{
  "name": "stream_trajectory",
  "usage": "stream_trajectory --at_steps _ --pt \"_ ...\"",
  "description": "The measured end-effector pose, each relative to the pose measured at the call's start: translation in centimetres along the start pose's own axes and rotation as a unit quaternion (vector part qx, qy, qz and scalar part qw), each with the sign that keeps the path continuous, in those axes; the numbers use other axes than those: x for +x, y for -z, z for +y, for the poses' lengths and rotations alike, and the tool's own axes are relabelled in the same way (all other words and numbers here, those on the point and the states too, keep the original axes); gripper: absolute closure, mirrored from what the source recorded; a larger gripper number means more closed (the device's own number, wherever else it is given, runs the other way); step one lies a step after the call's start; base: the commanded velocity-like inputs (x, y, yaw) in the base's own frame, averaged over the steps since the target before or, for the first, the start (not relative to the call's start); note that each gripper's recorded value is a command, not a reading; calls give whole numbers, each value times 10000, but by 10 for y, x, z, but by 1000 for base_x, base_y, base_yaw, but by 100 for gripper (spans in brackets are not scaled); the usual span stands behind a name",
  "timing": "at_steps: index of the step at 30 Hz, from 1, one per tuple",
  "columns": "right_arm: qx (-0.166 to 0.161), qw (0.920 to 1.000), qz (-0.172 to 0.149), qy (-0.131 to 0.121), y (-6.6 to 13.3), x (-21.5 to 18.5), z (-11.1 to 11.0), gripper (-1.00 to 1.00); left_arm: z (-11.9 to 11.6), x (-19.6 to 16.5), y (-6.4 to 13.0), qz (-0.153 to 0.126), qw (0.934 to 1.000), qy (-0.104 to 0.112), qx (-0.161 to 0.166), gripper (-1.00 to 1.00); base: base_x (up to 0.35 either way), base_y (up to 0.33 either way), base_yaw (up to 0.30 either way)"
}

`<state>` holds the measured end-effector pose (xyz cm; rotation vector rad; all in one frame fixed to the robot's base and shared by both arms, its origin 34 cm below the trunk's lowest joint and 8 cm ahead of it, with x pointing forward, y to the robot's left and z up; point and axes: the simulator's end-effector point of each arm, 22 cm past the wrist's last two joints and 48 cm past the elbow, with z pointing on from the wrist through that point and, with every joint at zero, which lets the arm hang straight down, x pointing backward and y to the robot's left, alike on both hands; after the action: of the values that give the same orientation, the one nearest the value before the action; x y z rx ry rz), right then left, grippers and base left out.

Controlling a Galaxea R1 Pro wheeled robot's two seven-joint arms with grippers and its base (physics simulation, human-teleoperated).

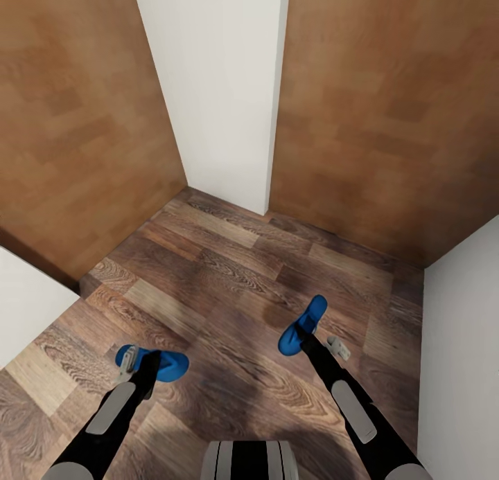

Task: In the bedroom, move the book from the bed onto either nightstand, and place the two sandals side by side next to the bed.

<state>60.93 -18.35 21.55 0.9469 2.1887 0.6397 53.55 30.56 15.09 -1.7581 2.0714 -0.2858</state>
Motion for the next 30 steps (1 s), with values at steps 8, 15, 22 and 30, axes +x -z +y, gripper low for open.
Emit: stream_trajectory --at_steps 8,15,22,30 --pt "-131 9999 -101 28 6 -11 16 100 -18 -9 10 -307 9993 91 170 100 0 0 0" --pt "-240 9995 -189 52 11 -21 30 100 -33 -10 20 -489 9983 110 302 100 0 0 0" --pt "-352 9990 -277 77 17 -31 44 100 -34 -10 28 -605 9977 90 304 100 0 0 0" --pt "-481 9981 -382 105 24 -42 59 100 -30 5 32 -176 9988 395 229 100 0 0 0"
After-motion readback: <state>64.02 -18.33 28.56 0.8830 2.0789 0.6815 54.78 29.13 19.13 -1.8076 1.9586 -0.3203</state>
